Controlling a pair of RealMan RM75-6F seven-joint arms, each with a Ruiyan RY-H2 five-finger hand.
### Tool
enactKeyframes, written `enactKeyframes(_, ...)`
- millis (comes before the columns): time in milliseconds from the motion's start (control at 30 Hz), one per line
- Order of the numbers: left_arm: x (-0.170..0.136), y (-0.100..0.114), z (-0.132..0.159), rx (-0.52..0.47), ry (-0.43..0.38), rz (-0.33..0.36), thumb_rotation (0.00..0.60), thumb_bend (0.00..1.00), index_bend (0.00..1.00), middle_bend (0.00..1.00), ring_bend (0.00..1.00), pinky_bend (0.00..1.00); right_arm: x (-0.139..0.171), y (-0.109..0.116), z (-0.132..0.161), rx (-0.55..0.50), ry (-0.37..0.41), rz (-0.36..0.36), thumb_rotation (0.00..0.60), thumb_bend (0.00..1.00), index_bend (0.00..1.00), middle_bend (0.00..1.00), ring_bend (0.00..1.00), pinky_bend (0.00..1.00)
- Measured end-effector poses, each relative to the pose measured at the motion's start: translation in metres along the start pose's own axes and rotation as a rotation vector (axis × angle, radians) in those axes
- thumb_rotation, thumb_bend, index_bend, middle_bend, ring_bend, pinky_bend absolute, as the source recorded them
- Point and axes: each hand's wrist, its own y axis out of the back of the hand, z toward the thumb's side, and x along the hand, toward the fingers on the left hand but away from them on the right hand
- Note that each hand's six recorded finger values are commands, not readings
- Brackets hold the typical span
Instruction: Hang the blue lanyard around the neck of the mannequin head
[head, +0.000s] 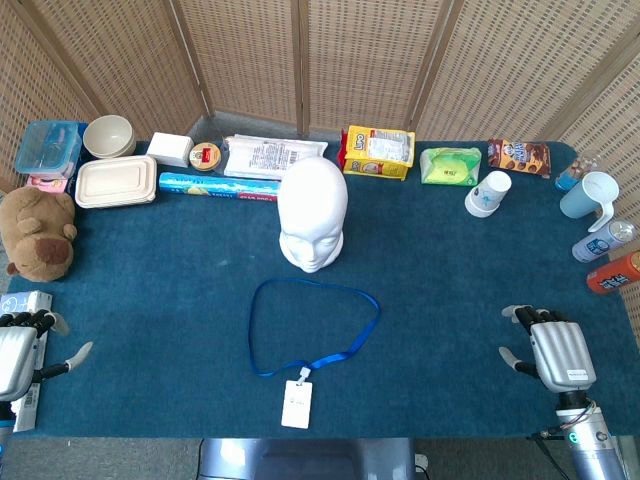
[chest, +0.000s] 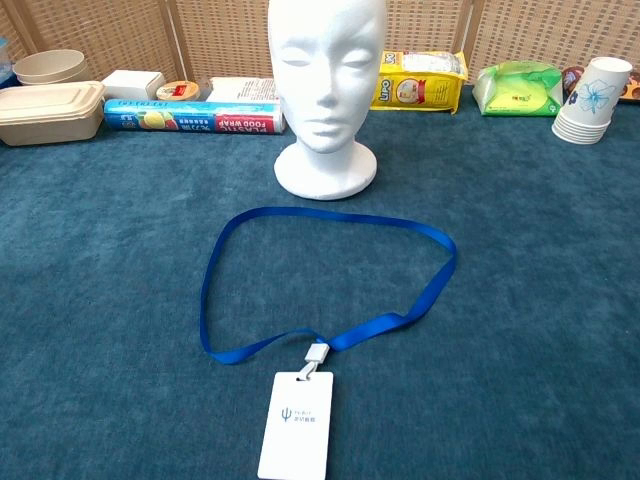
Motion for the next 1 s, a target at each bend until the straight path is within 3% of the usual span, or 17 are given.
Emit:
enactKeyframes(567, -0.004, 0.013, 0.0, 0.008, -0.019, 0.026, 0.264, 0.2, 0.54, 0.51, 0.47, 0.37, 0.0, 0.0, 0.012, -0.038, 0.028, -0.003, 0.551, 0.25, 0.34, 0.42, 0.49, 0.44)
enactKeyframes(1000, 0.013, 0.02, 0.008, 0.034, -0.077, 0.03, 0.26, 0.2, 0.54, 0.51, 0.47, 0.37, -0.042, -0.001, 0.066, -0.123, 0.065, -0.001, 0.553, 0.25, 0.34, 0.42, 0.5, 0.51)
